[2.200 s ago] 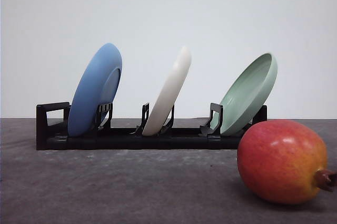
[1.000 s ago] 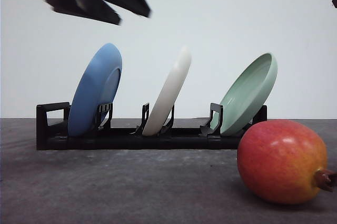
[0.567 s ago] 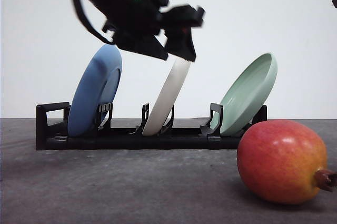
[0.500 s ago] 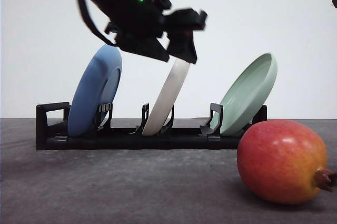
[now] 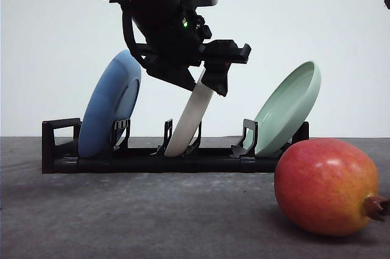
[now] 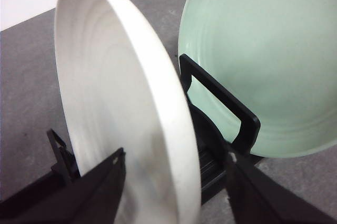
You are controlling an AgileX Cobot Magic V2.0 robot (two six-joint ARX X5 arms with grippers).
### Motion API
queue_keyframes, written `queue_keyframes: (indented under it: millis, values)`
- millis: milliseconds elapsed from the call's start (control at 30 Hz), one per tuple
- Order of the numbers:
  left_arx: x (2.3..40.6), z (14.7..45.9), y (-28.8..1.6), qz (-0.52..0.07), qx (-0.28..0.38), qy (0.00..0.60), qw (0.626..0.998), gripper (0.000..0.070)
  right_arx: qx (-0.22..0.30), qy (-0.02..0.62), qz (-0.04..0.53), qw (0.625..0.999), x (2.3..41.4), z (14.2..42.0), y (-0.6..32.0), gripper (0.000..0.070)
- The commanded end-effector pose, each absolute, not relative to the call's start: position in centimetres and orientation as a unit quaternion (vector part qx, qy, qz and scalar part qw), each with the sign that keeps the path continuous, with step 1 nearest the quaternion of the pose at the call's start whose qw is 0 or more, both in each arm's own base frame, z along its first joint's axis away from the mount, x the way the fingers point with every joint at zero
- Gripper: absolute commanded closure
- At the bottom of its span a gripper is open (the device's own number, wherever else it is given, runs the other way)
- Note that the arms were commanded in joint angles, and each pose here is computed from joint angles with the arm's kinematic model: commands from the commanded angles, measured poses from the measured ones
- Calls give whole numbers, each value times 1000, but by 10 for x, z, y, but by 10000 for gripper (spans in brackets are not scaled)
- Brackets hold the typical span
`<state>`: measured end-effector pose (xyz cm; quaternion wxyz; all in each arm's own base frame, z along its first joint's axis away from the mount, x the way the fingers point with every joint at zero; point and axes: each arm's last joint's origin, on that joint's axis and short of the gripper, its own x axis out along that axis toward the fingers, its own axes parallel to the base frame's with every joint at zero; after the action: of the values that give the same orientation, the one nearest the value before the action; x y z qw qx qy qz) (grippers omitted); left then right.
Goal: Place pomegranate in white plate
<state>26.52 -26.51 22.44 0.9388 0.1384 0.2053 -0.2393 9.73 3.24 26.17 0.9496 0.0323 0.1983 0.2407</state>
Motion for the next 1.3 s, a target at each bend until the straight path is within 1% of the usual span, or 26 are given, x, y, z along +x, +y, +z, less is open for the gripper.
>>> queue_keyframes:
  millis: [0,67,100,133,167,433,733,833,1067,1167,1267]
  values:
    - [267,226,-270,-240,132,202,940,487,38,188,243,951,97,268,33,278]
    - [267,225,-270,-240,134,206,939,606,38,188,243,951,97,268,33,278]
    - [267,225,-270,-239,134,207,939,653,38,188,243,951,97,268,33,278]
    - [267,225,-270,-239,133,209,939,690,38,188,243,951,97,268,33,279]
    - [267,225,-270,-238,128,211,940,697,38,188,243,951,97,268,33,278]
    - [265,232,-268,-233,88,211,945,699,38,188,243,951,97,268,33,278]
    - [251,270,-254,-241,62,184,951,699,41,188,243,951,97,268,33,278]
    - [242,286,-247,-262,44,181,947,699,49,190,241,950,97,268,33,278]
    - [214,324,-225,-324,-26,189,927,698,51,191,242,950,97,268,33,278]
    - [197,339,-212,-335,-30,188,923,697,51,191,242,950,97,268,33,279]
    - [180,347,-198,-342,-29,186,921,697,51,191,242,950,97,268,33,279]
